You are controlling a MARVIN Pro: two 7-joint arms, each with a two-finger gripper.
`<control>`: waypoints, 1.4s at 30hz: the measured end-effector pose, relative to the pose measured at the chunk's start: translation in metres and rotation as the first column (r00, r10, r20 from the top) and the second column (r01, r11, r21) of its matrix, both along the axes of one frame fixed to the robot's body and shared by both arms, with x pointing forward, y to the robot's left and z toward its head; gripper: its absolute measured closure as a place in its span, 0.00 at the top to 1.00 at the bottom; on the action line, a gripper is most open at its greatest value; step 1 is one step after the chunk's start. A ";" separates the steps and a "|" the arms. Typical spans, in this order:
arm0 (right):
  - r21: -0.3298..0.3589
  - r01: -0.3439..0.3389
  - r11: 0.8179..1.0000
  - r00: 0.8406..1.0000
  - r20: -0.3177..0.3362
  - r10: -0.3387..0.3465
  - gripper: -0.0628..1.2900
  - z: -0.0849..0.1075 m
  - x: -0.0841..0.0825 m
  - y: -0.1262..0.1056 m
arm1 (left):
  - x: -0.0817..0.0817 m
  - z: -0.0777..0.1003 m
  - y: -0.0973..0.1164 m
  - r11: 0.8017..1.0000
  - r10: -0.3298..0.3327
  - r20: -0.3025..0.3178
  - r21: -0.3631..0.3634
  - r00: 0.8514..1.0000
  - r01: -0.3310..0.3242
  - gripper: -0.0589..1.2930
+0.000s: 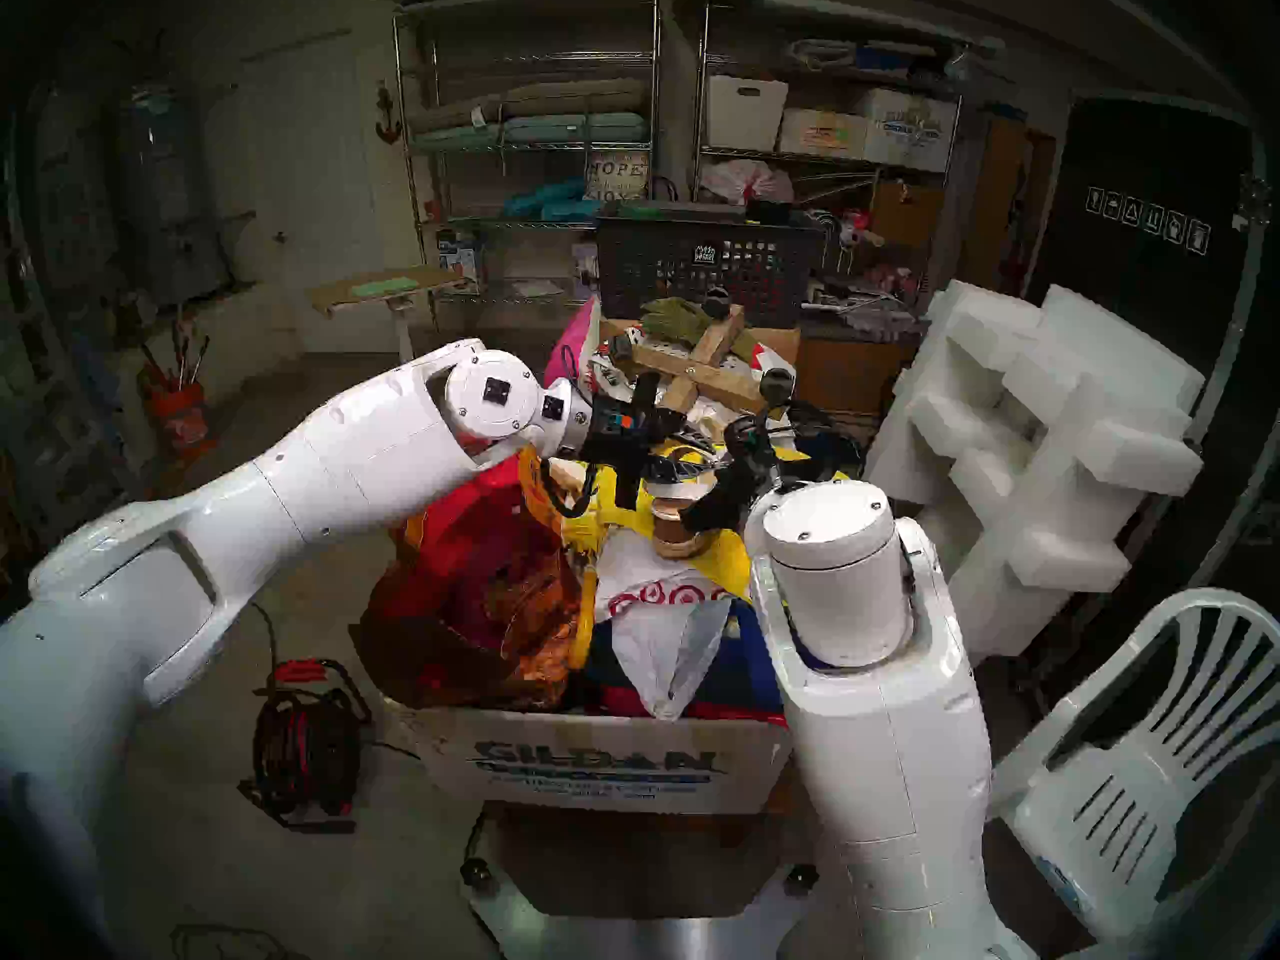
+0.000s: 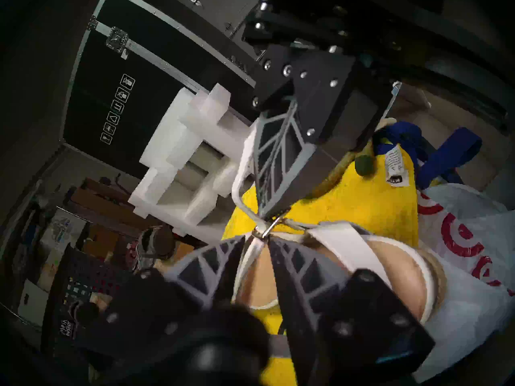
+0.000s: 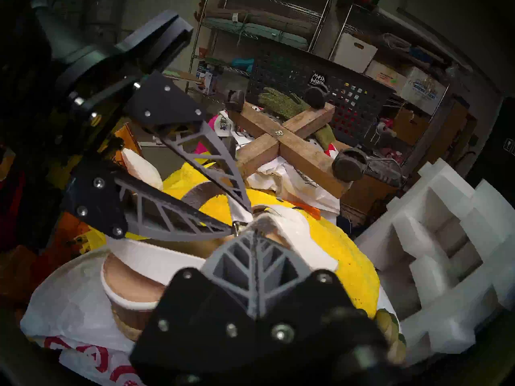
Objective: Unbuckle a shoe
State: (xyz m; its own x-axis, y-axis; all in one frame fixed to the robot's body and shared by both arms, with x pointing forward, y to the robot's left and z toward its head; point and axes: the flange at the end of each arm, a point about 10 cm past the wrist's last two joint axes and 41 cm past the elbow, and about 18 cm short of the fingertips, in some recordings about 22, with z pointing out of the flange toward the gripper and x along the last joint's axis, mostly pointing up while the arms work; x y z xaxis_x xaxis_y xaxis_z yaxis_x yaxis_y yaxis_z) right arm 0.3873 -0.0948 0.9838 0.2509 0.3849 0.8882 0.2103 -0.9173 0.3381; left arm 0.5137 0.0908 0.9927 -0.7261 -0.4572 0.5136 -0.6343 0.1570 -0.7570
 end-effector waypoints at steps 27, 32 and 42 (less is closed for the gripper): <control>-0.004 0.007 1.000 1.000 0.009 -0.007 0.03 0.000 -0.008 0.001 | 0.000 -0.006 0.000 0.999 0.031 -0.002 0.030 1.000 -0.031 0.03; -0.005 0.011 1.000 1.000 0.009 -0.010 0.03 -0.002 -0.010 0.001 | 0.000 -0.007 0.004 0.999 0.042 -0.005 0.027 0.999 -0.042 0.03; -0.006 0.015 1.000 1.000 0.009 -0.015 0.03 -0.003 -0.014 0.000 | 0.002 -0.007 0.007 0.998 0.065 -0.006 0.019 0.998 -0.065 0.03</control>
